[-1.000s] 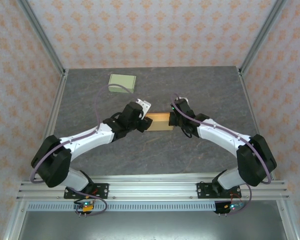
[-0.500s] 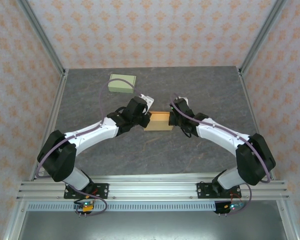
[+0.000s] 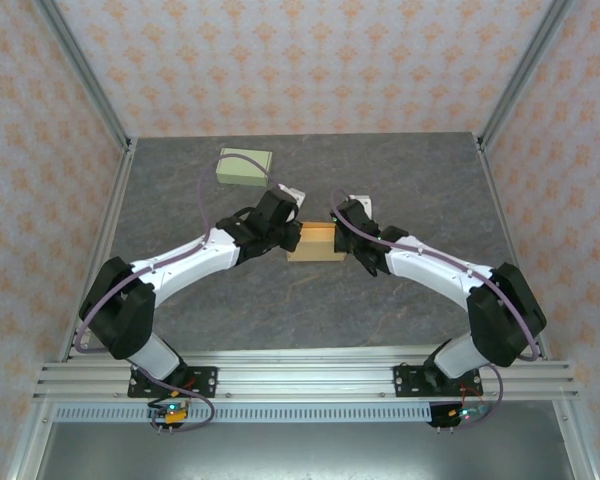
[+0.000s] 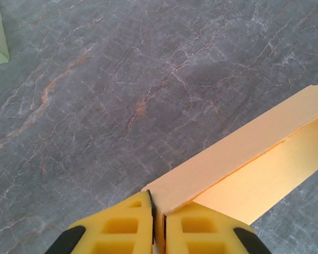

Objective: Fold the paper box

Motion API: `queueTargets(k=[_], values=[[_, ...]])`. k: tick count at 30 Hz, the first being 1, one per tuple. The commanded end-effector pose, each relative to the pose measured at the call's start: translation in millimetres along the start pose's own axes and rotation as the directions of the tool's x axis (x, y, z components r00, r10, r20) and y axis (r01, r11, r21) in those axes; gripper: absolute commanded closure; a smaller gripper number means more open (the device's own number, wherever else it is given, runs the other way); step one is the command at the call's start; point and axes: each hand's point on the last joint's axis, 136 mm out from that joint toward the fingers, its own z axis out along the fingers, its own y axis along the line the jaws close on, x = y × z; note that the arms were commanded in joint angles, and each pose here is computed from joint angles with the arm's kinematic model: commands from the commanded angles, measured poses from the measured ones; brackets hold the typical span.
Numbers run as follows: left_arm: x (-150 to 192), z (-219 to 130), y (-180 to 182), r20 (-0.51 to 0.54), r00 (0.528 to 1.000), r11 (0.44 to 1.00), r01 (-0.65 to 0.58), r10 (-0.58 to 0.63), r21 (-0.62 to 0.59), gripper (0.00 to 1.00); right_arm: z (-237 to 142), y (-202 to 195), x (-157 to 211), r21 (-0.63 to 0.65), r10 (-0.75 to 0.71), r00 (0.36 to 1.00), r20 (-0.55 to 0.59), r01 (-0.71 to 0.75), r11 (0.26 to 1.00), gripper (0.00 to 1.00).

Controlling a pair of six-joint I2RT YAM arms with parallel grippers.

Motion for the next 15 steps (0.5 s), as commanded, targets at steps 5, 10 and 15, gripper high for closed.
queueTargets(k=[5, 10, 15], values=[[-4.4, -7.4, -26.3, -0.009, 0.993, 0.984, 0.12, -0.119, 0.129, 0.98, 2.1, -3.6, 26.0, 0.032, -0.05, 0.995, -0.089, 0.053, 0.998, 0.93], [-4.2, -6.7, -25.1, -0.027, 0.984, 0.978, 0.176, -0.174, 0.116, 0.99, 2.7, -3.3, 25.7, 0.037, -0.044, 0.996, -0.084, 0.047, 0.998, 0.93], [-6.9, -7.6, -25.6, -0.029, 0.972, 0.965, 0.236, -0.234, 0.117, 1.0, 3.5, -1.7, 27.4, 0.045, -0.053, 0.995, -0.082, 0.057, 0.997, 0.93]])
